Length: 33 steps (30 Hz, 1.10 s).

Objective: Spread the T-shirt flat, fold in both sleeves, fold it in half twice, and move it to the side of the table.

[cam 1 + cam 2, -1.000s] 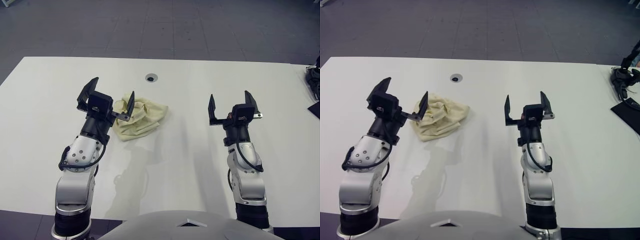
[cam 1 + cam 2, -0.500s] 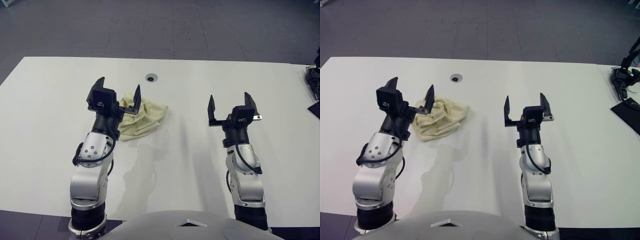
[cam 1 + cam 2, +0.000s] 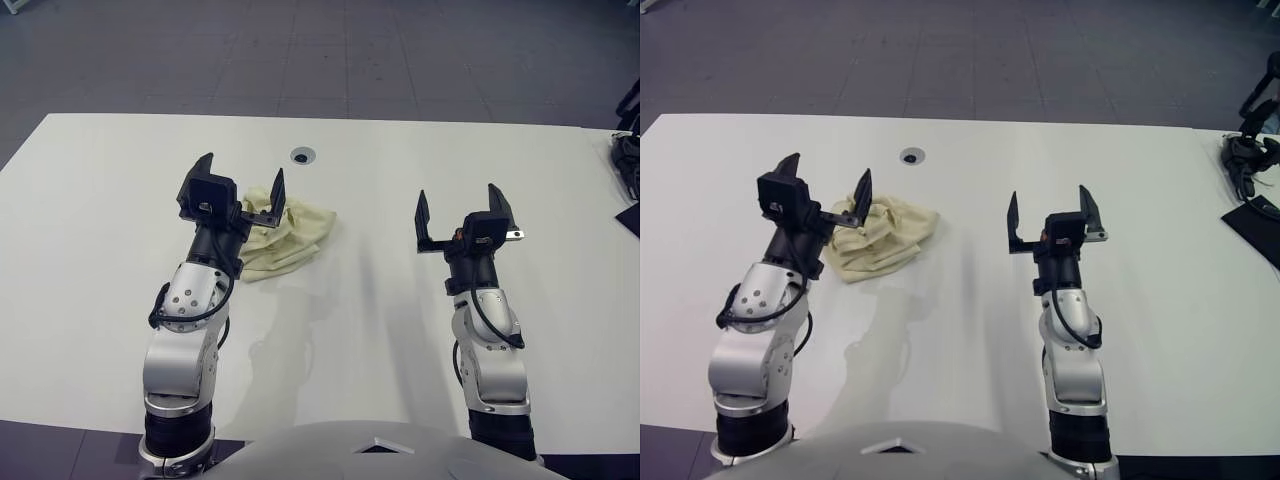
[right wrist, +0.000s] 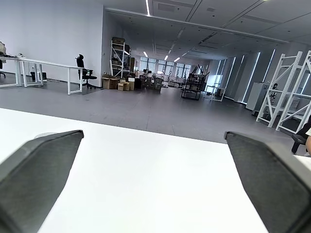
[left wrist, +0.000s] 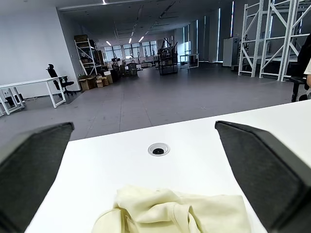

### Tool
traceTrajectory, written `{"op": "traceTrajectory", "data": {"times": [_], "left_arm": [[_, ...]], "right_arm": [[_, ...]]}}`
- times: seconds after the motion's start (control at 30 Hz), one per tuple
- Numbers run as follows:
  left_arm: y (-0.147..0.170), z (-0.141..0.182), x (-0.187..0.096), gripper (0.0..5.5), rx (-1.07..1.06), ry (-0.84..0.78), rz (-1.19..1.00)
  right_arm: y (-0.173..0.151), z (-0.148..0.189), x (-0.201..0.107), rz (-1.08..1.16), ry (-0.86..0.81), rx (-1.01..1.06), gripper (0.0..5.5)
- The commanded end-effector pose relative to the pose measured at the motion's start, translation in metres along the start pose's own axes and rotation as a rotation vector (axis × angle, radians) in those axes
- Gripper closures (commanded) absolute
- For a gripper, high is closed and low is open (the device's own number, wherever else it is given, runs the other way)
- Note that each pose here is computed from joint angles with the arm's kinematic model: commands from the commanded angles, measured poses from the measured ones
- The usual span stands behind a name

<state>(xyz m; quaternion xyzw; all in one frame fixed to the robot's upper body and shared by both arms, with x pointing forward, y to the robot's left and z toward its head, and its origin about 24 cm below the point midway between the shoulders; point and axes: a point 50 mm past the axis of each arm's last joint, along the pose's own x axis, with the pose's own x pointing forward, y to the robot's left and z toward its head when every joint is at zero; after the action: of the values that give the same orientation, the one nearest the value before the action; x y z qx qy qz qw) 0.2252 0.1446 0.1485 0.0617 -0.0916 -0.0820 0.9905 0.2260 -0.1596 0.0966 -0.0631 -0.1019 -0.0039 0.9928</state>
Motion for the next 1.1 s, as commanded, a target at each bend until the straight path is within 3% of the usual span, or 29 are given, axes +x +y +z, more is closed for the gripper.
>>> {"op": "traceTrajectory", "data": {"times": [0.03,0.37,0.47,0.53,0.67,0.83,0.97,1.1], "left_arm": [[0.001,0.001,-0.002,0.1,0.037,-0.001,-0.003],[-0.001,-0.001,-0.003,0.1,0.061,0.005,-0.027],[-0.004,-0.021,-0.008,0.1,0.209,0.122,-0.146],[0.006,-0.034,-0.011,0.1,0.352,0.198,-0.159],[0.026,-0.027,-0.005,0.1,0.513,0.172,-0.121],[0.044,-0.014,-0.001,0.1,0.51,0.125,-0.06],[0.041,-0.05,-0.01,0.1,0.738,0.34,-0.334],[0.035,-0.06,-0.008,0.1,0.854,0.379,-0.481]], "right_arm": [[0.0,0.0,0.0,0.01,0.001,-0.002,0.11],[-0.001,-0.001,-0.001,0.003,0.008,-0.007,0.11],[-0.001,-0.001,-0.001,0.003,0.007,-0.007,0.11],[-0.001,-0.001,0.0,0.005,0.006,-0.008,0.11],[-0.003,-0.001,0.0,-0.001,0.008,-0.012,0.11],[-0.003,-0.001,-0.001,-0.003,0.009,-0.013,0.11],[-0.003,-0.001,-0.001,-0.007,0.008,-0.013,0.11],[-0.005,-0.001,-0.001,-0.012,0.009,-0.017,0.11]]}}
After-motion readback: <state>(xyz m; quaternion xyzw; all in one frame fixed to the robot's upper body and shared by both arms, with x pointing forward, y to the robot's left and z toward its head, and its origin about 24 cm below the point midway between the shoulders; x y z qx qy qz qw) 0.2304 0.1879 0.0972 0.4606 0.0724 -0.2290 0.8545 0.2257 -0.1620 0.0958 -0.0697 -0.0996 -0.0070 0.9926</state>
